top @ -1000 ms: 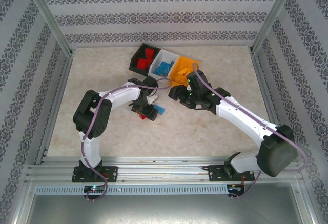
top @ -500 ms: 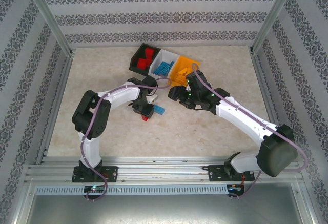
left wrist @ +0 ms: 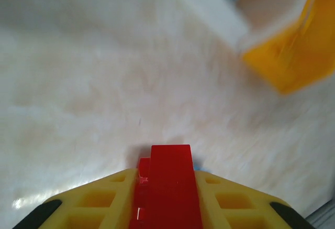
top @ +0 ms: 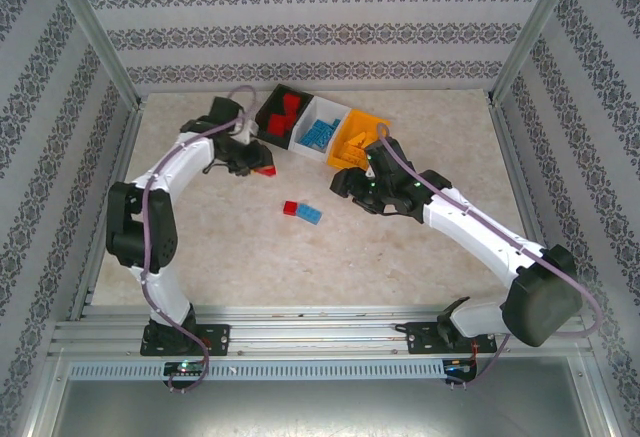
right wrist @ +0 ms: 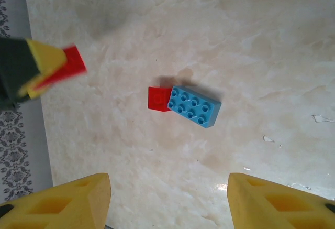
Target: Sort the legos into containers by color
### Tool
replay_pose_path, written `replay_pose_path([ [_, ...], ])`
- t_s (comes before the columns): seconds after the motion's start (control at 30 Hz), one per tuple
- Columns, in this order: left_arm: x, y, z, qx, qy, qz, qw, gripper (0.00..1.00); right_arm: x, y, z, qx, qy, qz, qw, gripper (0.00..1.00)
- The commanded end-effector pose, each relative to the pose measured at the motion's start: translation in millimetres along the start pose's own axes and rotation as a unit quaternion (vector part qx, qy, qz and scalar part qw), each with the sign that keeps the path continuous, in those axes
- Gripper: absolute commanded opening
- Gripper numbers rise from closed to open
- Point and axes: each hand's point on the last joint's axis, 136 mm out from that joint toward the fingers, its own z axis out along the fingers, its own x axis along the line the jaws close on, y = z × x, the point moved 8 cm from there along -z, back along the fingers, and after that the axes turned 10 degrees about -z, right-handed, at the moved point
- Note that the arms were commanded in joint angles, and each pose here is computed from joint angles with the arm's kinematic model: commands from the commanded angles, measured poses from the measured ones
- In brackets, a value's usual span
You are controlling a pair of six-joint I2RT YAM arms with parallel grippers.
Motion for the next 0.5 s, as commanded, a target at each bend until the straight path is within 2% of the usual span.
replay_pose_path([
  [0.0, -11.2, 45.5, 4.5, -0.061, -0.133, -0.145, 0.979, 0.30, 4.1, 2.9, -4.8, 0.007, 0.012, 0.004, 1.000, 0.61],
  [0.13, -15.4, 86.2, 34.7, -0.095, -0.172, -0.211, 0.957, 0.29, 7.8, 6.4, 0.5, 0.020, 0.017, -0.003, 1.000, 0.61],
  [0.23, -21.2, 110.4, 49.0, -0.117, -0.189, -0.235, 0.946, 0.29, 7.8, 9.6, 3.7, 0.025, 0.019, -0.004, 1.000, 0.61],
  [0.4, -42.7, 140.3, 60.2, -0.131, -0.189, -0.220, 0.948, 0.30, 2.4, 14.5, 8.2, 0.030, 0.021, -0.001, 0.999, 0.61],
  [0.47, -49.7, 149.1, 66.3, -0.131, -0.191, -0.216, 0.948, 0.40, -0.9, 16.1, 10.0, 0.032, 0.020, 0.002, 0.999, 0.61],
])
